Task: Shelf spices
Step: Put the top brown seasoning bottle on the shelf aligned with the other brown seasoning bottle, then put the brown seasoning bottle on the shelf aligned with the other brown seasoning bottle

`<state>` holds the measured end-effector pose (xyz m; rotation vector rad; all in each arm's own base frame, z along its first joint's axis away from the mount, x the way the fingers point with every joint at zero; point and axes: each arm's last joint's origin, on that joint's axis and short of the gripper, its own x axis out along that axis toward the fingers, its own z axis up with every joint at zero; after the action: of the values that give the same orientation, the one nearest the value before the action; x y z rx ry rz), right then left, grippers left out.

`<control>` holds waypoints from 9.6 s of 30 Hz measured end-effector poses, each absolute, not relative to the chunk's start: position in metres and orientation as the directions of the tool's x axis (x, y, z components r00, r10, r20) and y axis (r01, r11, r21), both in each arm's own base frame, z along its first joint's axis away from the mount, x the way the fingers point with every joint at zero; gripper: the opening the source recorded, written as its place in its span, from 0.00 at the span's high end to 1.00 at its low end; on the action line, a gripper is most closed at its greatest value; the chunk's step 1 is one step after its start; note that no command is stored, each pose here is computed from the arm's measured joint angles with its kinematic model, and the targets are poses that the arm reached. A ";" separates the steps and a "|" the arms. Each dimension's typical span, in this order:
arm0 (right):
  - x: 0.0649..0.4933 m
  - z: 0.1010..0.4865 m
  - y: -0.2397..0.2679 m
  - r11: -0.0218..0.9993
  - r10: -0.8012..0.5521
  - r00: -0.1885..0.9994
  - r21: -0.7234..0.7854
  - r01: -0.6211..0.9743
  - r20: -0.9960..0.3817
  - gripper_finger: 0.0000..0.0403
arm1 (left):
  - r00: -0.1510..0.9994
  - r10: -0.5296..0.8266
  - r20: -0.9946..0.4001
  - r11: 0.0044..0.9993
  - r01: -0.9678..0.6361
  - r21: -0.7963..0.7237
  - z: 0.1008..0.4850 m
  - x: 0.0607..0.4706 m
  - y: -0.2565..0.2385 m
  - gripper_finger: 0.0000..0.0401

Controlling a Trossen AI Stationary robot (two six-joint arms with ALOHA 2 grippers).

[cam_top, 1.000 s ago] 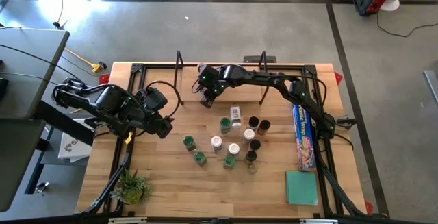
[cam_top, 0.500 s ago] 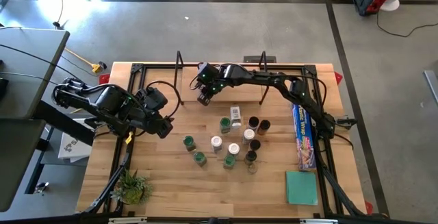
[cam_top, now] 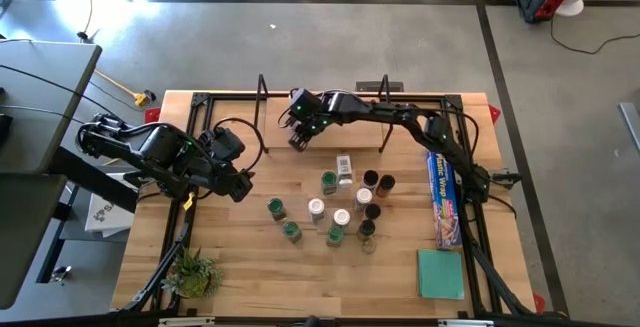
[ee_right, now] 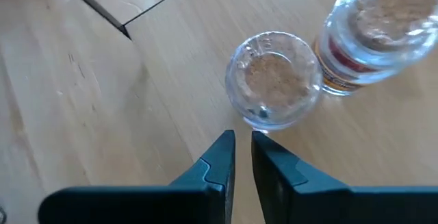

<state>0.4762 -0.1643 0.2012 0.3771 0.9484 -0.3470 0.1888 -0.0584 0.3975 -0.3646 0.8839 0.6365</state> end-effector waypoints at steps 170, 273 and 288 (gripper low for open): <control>0.116 0.398 0.070 0.978 0.065 0.588 0.168 0.122 -0.806 0.46 | 0.600 -0.200 -0.775 0.972 0.222 -0.079 0.149 0.401 -0.243 0.51; 0.122 0.403 0.063 0.958 -0.196 0.709 0.021 0.285 -0.678 0.46 | 0.181 0.573 -0.799 0.433 -0.895 0.108 0.238 0.333 0.113 0.42; 0.122 0.403 0.063 0.964 -0.196 0.709 -0.003 0.264 -0.677 0.46 | 0.209 0.218 -0.953 0.594 -0.803 -0.040 0.251 0.331 0.087 0.58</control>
<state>0.1217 0.0629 0.4035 0.0971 0.7398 -0.2559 0.3307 0.0874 0.2509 -0.6196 1.1496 0.7774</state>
